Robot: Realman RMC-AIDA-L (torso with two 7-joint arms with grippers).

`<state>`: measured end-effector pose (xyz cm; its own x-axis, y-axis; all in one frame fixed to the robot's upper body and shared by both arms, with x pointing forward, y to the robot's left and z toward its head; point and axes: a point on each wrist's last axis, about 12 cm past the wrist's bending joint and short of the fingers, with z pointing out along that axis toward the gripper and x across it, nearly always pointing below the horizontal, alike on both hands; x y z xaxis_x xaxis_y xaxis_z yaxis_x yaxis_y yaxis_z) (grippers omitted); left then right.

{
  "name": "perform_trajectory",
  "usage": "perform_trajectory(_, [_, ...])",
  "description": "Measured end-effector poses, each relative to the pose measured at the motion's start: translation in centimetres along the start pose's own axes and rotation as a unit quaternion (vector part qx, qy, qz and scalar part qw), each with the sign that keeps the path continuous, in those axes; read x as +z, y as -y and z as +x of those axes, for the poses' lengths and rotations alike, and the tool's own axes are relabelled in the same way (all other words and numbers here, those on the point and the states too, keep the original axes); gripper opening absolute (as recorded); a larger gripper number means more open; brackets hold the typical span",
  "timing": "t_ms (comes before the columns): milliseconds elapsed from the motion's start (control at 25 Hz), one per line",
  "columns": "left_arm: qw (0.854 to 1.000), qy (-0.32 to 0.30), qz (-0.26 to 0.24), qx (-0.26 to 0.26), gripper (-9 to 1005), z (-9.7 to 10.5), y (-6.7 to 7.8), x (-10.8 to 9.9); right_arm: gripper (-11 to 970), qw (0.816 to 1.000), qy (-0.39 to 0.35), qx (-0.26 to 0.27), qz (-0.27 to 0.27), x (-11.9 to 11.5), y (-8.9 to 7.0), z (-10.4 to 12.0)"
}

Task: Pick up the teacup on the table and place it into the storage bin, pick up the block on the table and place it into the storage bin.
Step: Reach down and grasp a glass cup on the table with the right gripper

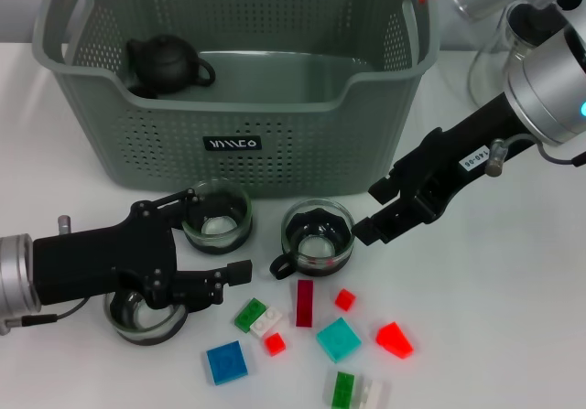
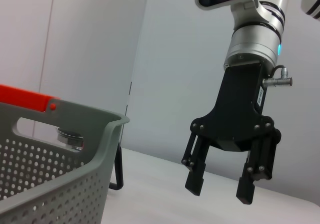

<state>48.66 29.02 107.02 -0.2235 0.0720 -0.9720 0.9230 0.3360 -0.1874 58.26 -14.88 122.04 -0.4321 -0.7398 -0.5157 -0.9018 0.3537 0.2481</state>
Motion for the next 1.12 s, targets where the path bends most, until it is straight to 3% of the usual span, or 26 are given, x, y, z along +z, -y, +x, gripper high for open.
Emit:
perform_trajectory(600, [1.0, 0.003, -0.002, 0.002, 900, 0.0, 0.0, 0.0, 670, 0.993, -0.028, -0.114, -0.018, 2.9, 1.0, 0.7])
perform_trajectory(1120, [1.0, 0.015, -0.018, -0.01, 898, 0.4, 0.1, -0.1, 671, 0.97, -0.084, -0.226, 0.01, 5.2, 0.3, -1.1])
